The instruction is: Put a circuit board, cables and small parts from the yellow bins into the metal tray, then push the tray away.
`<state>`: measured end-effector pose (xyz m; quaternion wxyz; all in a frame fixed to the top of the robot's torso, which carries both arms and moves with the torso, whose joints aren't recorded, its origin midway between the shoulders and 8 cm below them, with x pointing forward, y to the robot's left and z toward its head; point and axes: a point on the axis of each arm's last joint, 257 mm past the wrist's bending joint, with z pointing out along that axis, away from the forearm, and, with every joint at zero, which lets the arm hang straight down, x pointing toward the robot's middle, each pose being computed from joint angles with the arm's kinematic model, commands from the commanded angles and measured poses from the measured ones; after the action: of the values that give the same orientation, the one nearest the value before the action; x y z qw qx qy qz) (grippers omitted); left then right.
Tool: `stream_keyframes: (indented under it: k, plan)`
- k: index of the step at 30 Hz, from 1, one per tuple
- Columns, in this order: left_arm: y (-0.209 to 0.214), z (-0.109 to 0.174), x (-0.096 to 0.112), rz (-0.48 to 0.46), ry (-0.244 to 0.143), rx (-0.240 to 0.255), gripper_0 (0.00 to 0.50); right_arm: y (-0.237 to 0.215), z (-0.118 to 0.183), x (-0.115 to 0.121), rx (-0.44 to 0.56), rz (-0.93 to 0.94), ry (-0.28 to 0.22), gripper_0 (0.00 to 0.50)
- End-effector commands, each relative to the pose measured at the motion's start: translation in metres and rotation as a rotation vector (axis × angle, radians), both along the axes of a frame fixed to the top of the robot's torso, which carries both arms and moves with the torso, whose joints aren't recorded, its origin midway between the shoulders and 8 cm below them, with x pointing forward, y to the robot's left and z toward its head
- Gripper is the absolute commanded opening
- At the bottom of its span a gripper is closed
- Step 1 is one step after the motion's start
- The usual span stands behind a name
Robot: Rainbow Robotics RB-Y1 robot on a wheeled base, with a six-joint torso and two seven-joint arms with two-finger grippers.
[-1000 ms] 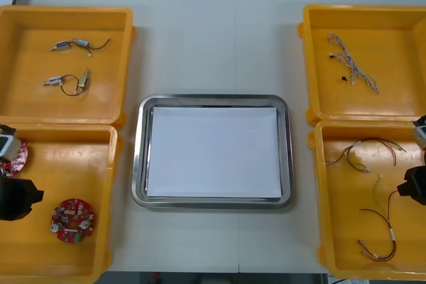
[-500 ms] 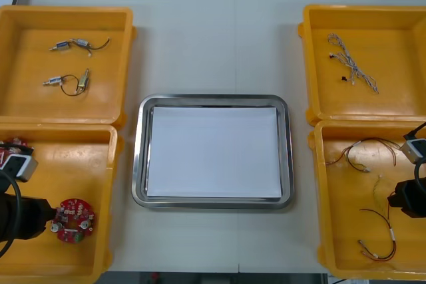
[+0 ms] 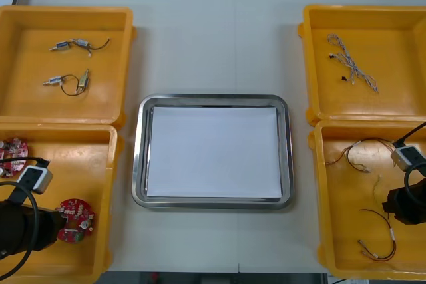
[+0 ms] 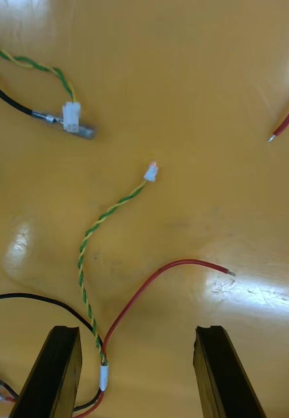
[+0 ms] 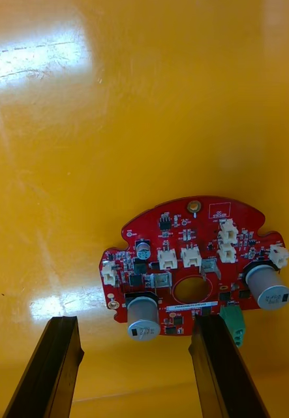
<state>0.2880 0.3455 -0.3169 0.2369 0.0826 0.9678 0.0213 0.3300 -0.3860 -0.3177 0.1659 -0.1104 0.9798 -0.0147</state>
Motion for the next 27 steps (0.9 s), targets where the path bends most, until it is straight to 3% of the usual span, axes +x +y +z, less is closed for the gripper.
stream_keyframes:
  k: [1, 27]
  plan:
    - [-0.015, -0.006, -0.01, -0.1, -0.007, 0.033, 0.5, 0.017, -0.011, -0.01, 0.008, 0.046, 0.005, 0.5]
    - [-0.004, -0.035, -0.01, -0.105, -0.019, 0.057, 0.5, 0.017, -0.034, -0.014, -0.047, 0.066, -0.02, 0.5]
